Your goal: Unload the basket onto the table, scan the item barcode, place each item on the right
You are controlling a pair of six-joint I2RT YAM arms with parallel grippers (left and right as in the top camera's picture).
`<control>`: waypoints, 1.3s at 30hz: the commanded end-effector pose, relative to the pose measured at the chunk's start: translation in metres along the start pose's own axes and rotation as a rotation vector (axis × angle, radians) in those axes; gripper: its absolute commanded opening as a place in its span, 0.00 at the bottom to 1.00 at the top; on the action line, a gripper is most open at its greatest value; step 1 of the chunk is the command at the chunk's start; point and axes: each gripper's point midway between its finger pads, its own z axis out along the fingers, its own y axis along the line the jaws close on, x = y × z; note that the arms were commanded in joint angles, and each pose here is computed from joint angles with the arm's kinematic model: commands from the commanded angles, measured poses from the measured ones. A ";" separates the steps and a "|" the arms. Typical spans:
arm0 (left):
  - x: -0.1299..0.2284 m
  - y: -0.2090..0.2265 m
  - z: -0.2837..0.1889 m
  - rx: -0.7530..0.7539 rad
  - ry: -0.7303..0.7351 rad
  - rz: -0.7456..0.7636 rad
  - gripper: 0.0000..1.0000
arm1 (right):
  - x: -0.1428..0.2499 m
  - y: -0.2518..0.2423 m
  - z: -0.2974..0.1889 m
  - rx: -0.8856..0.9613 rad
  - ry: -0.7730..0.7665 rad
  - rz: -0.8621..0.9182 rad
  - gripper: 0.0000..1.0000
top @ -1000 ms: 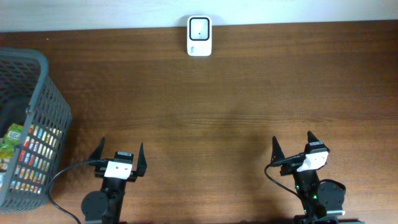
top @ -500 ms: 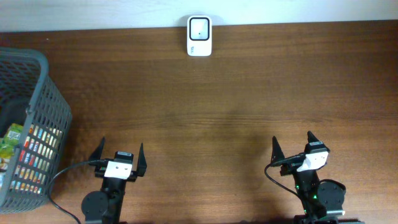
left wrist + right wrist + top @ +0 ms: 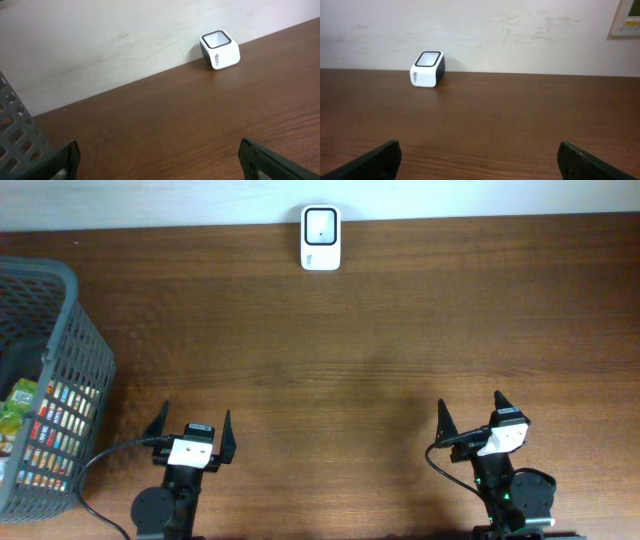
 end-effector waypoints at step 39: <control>-0.029 0.007 -0.003 -0.017 -0.116 -0.100 0.99 | 0.004 -0.001 0.001 0.004 0.009 0.011 0.99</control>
